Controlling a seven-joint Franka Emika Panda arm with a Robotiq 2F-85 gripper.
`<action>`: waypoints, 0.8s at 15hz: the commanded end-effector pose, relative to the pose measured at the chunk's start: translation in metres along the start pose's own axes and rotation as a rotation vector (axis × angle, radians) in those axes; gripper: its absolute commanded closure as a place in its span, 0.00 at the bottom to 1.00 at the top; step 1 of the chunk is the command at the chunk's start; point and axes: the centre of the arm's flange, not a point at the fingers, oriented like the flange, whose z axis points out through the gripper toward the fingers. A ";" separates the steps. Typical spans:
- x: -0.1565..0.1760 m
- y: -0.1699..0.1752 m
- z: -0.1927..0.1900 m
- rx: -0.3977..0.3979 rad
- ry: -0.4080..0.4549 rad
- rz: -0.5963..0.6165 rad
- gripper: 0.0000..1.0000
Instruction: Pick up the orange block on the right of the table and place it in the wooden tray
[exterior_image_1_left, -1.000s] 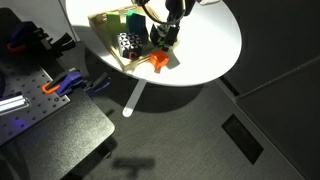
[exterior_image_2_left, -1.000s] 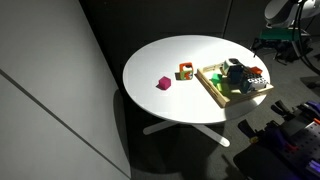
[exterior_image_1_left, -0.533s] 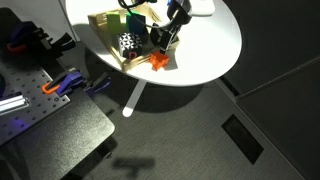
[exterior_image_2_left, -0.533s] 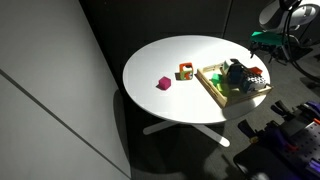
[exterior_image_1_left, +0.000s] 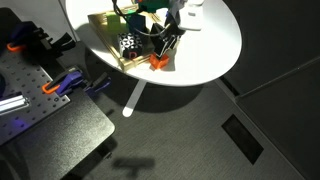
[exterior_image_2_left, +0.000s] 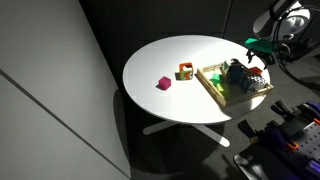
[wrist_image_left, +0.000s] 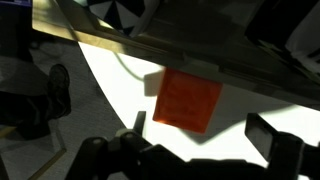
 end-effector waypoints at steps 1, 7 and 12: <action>0.002 -0.013 0.009 0.027 -0.009 0.036 0.00; -0.004 -0.018 0.021 0.037 -0.007 0.050 0.00; -0.005 -0.017 0.025 0.007 -0.021 0.046 0.00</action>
